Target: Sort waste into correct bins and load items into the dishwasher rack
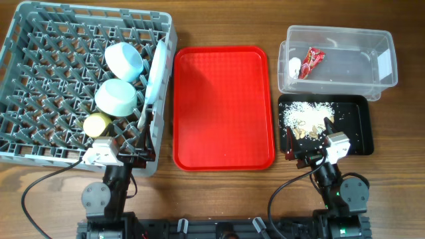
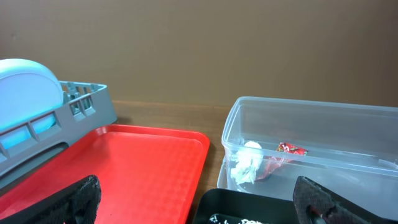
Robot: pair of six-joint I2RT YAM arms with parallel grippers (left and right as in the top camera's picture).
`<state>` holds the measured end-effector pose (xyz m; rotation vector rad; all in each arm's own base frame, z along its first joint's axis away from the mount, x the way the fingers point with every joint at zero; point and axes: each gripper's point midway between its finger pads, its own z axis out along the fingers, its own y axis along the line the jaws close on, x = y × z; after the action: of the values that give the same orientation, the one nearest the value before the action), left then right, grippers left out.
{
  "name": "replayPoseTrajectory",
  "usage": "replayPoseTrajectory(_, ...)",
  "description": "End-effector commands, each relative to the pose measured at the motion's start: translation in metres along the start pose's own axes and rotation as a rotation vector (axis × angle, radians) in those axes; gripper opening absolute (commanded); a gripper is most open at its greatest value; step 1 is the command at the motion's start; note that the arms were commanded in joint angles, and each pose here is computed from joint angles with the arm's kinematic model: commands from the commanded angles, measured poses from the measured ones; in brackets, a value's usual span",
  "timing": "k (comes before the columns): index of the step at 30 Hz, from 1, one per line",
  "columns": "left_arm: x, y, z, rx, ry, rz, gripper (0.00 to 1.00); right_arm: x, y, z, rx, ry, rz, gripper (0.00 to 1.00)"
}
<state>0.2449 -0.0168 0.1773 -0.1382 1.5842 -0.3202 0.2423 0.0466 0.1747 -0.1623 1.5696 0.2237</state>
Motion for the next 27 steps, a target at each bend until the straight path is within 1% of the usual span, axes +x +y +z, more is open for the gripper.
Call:
replayPoseTrajectory(1, 0.005, 0.003, 0.001, -0.011, 0.000, 0.065, 1.00, -0.004, 0.004, -0.001, -0.020, -0.017, -0.015, 1.00)
replayPoseTrajectory(4, 0.017, 0.008, 0.000, -0.034, 0.049, 0.081, 1.00, -0.004, 0.004, -0.001, -0.020, -0.017, -0.015, 1.00)
replayPoseTrajectory(27, 0.017, 0.006, 0.000, -0.027, 0.048, 0.080, 1.00, -0.004, 0.004, -0.001, -0.020, -0.017, -0.015, 1.00)
